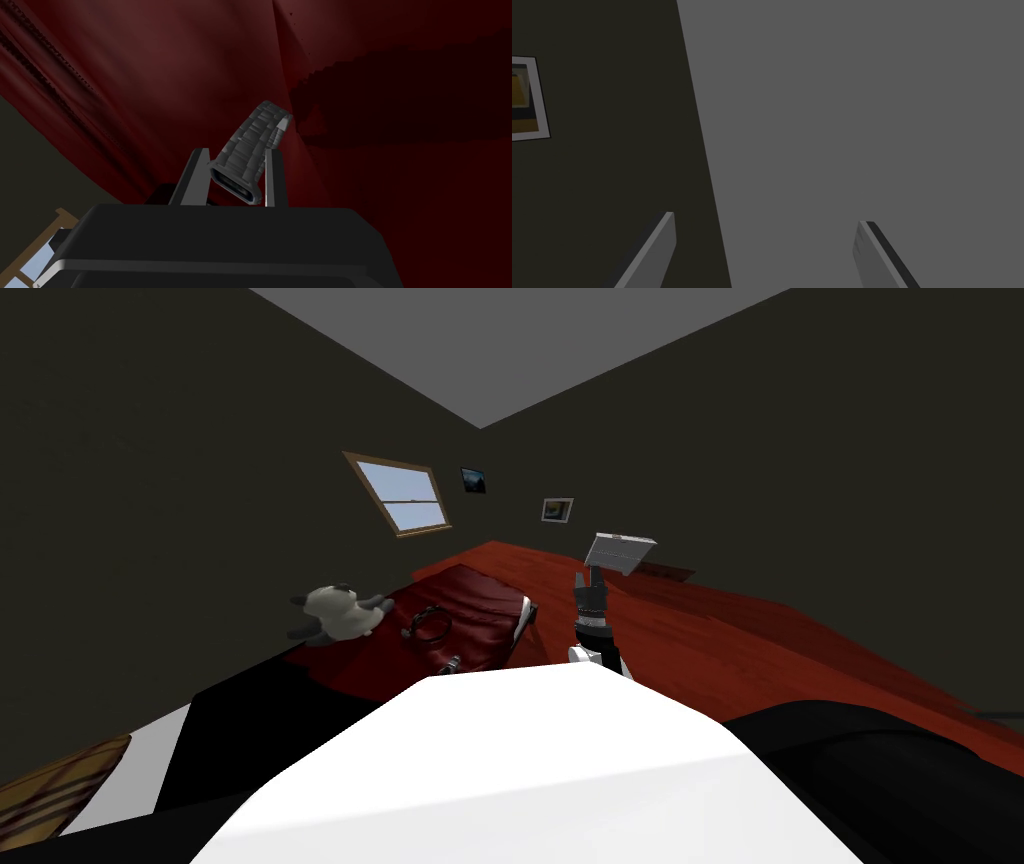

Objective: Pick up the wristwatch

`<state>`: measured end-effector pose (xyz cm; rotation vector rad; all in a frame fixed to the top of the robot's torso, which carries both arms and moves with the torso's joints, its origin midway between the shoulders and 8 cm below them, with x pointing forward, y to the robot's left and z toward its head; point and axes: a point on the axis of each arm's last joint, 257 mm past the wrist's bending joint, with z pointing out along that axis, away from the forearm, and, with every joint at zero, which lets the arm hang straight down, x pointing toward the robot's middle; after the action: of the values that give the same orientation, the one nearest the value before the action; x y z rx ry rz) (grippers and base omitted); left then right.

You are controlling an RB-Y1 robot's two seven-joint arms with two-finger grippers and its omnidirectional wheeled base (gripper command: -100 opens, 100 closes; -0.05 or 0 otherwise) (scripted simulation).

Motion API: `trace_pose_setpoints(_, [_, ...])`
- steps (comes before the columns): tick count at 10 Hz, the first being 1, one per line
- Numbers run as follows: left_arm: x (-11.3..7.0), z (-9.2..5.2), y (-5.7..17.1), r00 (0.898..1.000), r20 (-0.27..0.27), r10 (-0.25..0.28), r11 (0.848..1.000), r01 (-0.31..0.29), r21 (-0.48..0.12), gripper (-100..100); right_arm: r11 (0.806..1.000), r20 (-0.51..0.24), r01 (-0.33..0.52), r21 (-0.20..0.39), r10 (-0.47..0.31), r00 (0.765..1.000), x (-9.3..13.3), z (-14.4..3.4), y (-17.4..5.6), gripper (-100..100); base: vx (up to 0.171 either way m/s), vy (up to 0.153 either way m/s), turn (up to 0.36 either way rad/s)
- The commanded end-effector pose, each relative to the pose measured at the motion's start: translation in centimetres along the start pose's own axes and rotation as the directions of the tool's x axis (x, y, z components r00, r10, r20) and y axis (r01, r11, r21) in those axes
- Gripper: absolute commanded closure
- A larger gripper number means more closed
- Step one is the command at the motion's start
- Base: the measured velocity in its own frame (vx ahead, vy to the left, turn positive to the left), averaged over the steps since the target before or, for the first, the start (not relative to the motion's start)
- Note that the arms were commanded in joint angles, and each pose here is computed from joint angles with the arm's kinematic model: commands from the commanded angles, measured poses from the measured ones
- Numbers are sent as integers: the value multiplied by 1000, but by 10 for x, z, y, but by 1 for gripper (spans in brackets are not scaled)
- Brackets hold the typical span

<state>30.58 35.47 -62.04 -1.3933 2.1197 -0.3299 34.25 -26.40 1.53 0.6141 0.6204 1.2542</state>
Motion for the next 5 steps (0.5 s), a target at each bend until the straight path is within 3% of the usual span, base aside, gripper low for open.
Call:
trace_pose_setpoints(1, [-4, 4, -12, 1000, 4, -7, 1000, 7, -6, 100, 1000, 0, 0, 0, 0, 1000, 0, 0, 0, 0, -112, 19, -43])
trace_pose_setpoints(3, [-6, 6, -22, 1000, 7, -12, 1000, 12, -8, 100, 1000, 0, 0, 0, 0, 1000, 0, 0, 0, 0, -118, 19, -40])
trace_pose_setpoints(5, [-8, 7, -27, 1000, 9, -14, 1000, 15, -9, 100, 1000, 0, 0, 0, 0, 1000, 0, 0, 0, 0, -47, 15, -11])
